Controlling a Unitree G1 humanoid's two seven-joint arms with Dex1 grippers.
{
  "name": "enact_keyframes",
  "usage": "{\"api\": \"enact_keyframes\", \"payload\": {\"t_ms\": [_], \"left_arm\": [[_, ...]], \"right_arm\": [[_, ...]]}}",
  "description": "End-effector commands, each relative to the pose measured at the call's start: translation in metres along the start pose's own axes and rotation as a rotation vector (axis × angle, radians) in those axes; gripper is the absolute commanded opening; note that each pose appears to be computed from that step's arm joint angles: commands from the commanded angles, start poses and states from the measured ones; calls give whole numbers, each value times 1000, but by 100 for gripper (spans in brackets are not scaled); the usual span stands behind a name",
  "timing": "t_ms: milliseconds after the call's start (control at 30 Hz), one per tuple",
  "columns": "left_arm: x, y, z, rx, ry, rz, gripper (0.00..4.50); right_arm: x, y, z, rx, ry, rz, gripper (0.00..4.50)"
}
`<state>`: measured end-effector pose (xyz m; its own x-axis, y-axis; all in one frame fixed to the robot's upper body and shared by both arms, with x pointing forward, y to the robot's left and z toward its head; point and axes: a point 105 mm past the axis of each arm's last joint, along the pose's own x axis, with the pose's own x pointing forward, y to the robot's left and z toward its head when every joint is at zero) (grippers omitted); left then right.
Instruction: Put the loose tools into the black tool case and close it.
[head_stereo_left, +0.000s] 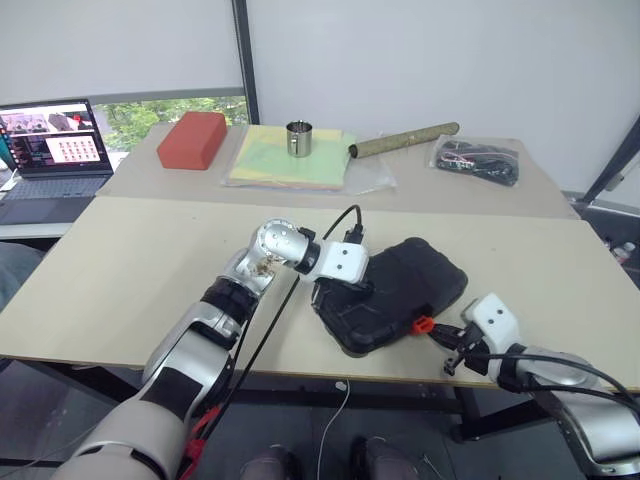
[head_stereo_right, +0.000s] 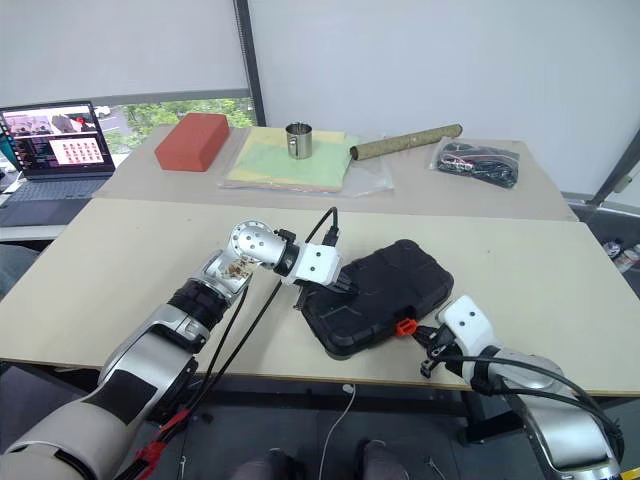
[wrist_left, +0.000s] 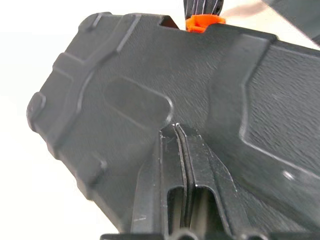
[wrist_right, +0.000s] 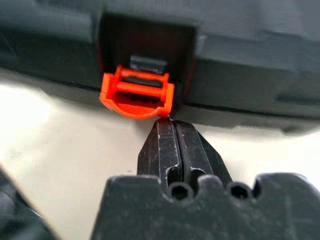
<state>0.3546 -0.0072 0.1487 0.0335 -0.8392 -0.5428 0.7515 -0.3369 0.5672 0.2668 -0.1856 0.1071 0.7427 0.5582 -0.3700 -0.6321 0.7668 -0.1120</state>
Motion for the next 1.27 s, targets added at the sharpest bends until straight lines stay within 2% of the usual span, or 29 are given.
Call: {"api": "enact_keyframes", "payload": {"t_ms": [33,333,467,533,567,633,733,767,800,833,867,933,1100,1267], "left_arm": [[16,-25,-21,-46,80,-115,8],[16,-21,-21,-56,70,-103,8],[5,-15,-22,-210,10,-48,8],[-13,-11,-22,-347,-53,-20,58],[-28,-9,-24,-406,-70,8,72],[-61,-12,-31,-488,-78,55,140],[-102,-29,-30,-575,-101,60,241],[-111,-34,-28,-599,-110,57,290],[-126,-42,-26,-638,-113,52,315],[-147,-56,-24,-685,-104,53,339],[-166,-69,-22,-727,-83,63,386],[-186,-80,-19,-768,-44,105,449],[-200,-83,-11,-831,-55,197,449],[-196,-80,-11,-809,-51,240,449]], "right_arm": [[-7,12,54,-84,-175,38,0],[-14,12,38,-93,-88,33,0],[-30,5,44,-68,-115,3,0],[-43,7,48,-52,-125,43,58],[-52,9,50,-76,-117,75,73],[-69,7,52,-126,-86,113,143],[-90,-4,61,-138,-72,139,245],[-95,-7,64,-141,-72,147,286],[-102,-11,67,-142,-63,163,314],[-110,-16,72,-150,-52,186,337],[-118,-20,76,-157,-41,206,383],[-125,-28,81,-168,-31,223,447],[-125,-35,84,-166,-34,248,447],[-115,-32,80,-184,-31,269,447]]}}
